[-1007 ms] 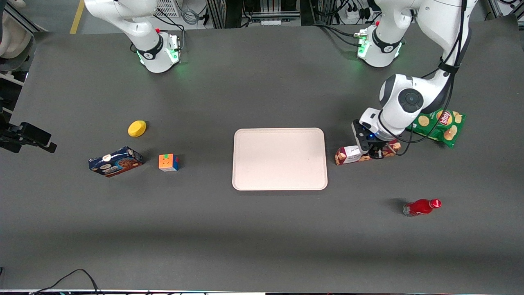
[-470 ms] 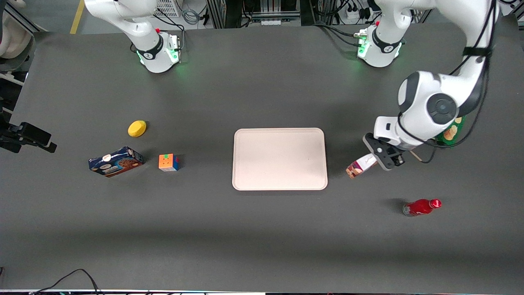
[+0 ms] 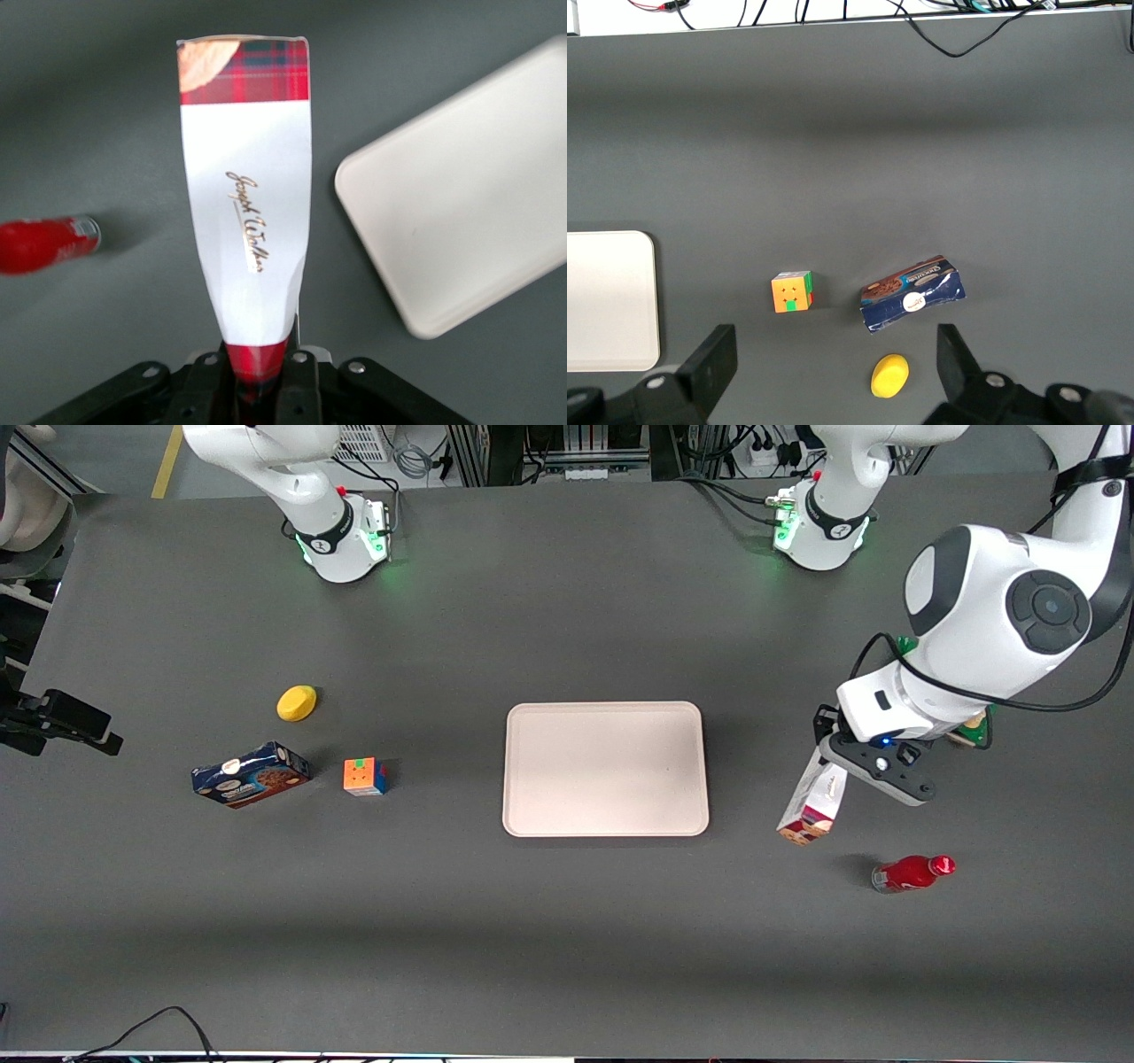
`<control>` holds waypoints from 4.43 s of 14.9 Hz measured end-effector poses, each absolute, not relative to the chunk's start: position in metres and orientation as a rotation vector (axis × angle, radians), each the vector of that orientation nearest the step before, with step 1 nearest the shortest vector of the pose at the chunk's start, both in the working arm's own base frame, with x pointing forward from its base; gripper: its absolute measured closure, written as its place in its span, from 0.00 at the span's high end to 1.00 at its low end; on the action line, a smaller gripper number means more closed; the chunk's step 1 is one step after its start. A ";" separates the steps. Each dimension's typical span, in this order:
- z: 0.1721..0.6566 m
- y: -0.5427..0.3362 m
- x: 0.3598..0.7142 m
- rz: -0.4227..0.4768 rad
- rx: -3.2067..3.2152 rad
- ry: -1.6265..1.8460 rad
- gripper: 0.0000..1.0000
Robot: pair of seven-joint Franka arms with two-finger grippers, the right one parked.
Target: Place red cookie box on tray
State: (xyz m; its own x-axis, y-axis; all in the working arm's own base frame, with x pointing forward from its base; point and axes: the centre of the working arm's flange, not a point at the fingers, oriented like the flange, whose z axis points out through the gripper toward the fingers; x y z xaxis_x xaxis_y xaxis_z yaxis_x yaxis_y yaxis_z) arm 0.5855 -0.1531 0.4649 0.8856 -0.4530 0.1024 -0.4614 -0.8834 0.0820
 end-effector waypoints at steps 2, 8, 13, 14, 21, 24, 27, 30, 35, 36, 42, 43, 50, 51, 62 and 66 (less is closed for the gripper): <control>0.475 -0.186 0.581 0.128 2.973 -0.507 0.19; 0.456 -0.285 0.551 0.065 3.042 -0.215 0.19; 0.379 -0.328 0.532 0.127 3.075 -0.080 0.19; 0.358 -0.328 0.527 0.130 3.078 -0.087 0.19; 0.281 -0.337 0.503 0.111 3.122 -0.003 0.19; 0.265 -0.341 0.502 0.105 3.102 0.039 0.19; 0.248 -0.342 0.497 0.101 3.082 0.044 0.19; 0.238 -0.338 0.495 0.096 3.077 0.050 0.19; 0.233 -0.336 0.495 0.098 3.073 0.059 0.19; 0.232 -0.334 0.496 0.098 3.074 0.064 0.19; 0.229 -0.330 0.498 0.100 3.074 0.077 0.26; 0.229 -0.330 0.499 0.104 3.070 0.077 0.38; 0.243 -0.328 0.512 0.166 3.048 0.099 1.00; 0.253 -0.324 0.521 0.191 3.047 0.117 1.00; 0.488 -0.177 0.604 0.216 3.134 0.149 1.00; 0.577 -0.103 0.591 0.123 3.169 0.092 1.00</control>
